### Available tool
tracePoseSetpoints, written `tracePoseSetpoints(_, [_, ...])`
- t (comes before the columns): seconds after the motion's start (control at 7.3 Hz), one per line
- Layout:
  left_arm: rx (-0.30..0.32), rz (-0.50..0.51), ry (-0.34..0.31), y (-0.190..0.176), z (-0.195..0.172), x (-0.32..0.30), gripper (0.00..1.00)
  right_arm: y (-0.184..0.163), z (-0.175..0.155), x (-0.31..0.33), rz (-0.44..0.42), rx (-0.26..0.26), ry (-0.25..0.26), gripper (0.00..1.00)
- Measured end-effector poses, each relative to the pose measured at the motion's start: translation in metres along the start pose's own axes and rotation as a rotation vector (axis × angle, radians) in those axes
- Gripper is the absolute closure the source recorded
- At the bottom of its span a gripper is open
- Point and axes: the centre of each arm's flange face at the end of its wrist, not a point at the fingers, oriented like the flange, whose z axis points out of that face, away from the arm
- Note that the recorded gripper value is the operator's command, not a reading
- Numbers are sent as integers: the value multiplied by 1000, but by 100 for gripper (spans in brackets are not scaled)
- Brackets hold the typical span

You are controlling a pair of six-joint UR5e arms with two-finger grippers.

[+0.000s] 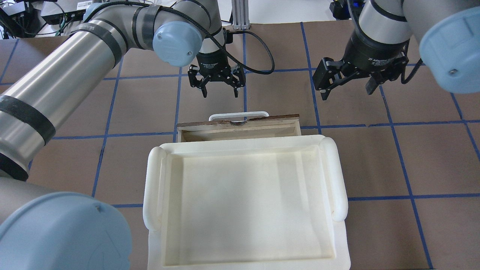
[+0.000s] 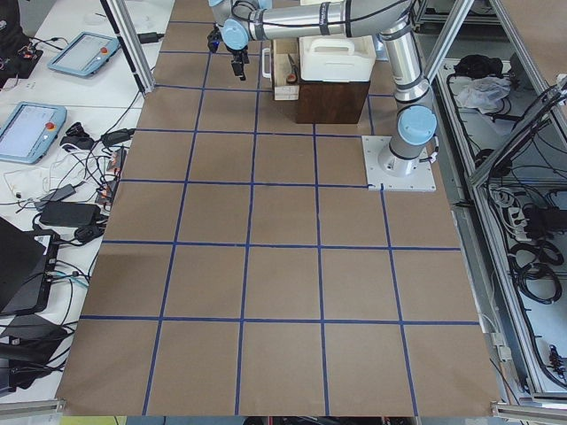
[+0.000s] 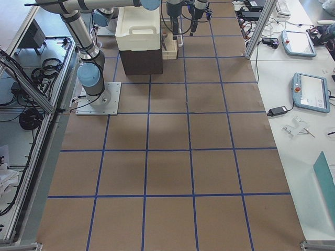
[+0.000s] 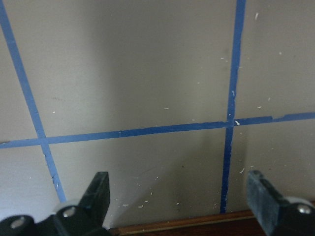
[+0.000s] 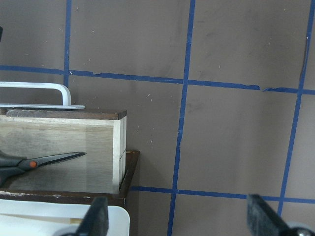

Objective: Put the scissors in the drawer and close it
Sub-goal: 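Lower the left gripper toward the white drawer handle, then push the drawer front with the left gripper toward the robot's far side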

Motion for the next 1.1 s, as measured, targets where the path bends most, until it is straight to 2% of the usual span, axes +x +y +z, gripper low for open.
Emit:
tracePoseSetpoints(0.27, [-7, 32, -9, 18, -4, 20, 0, 2, 2, -1, -1, -5, -2, 0])
tracePoseSetpoints(0.68, [-49, 38, -16, 36, 6, 23, 0, 5, -4, -1, -3, 13, -2, 0])
tracePoseSetpoints(1.1, [-68, 41, 6, 43, 12, 28, 0, 5, -7, -2, -2, 22, -6, 0])
